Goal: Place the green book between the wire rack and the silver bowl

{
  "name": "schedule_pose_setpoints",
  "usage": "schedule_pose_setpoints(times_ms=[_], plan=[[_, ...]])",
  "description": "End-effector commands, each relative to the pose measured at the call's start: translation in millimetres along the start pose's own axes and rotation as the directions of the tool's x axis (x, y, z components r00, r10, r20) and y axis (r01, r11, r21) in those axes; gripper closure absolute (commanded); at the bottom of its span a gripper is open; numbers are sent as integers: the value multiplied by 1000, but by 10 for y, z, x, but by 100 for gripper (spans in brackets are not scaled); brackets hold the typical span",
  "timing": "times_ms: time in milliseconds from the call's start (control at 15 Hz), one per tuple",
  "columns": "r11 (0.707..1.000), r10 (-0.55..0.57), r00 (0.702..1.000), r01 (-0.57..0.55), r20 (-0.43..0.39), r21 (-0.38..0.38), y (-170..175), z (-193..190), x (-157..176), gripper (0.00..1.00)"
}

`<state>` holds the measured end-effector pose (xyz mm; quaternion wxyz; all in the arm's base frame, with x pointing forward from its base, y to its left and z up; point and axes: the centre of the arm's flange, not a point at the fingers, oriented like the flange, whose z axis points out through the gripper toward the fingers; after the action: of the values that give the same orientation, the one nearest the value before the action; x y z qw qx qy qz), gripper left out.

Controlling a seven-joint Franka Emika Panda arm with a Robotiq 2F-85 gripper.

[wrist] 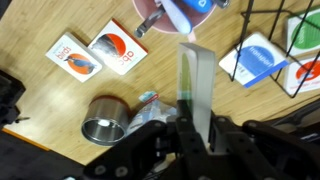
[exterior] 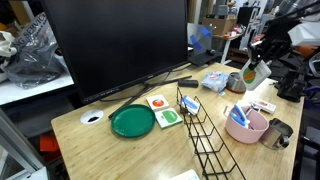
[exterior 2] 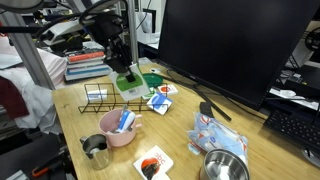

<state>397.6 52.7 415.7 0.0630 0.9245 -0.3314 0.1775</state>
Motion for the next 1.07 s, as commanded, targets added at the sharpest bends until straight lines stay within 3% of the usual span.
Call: schedule_pose_setpoints(times_ms=[0, 400, 467, 600, 800, 1000], plan=[[999, 33, 999, -33, -2, -15, 41, 5, 52, 86], [998, 64, 998, -64, -2, -21, 30, -1, 45, 86], [998, 64, 998, -64, -2, -22, 30, -1, 45, 96], [985, 165, 986, -164, 29, -48, -36, 124, 131, 96], [934, 355, 933, -352, 50, -66, -42, 380, 319, 96], [858, 512, 852, -501, 107, -117, 31, 717, 604, 96]])
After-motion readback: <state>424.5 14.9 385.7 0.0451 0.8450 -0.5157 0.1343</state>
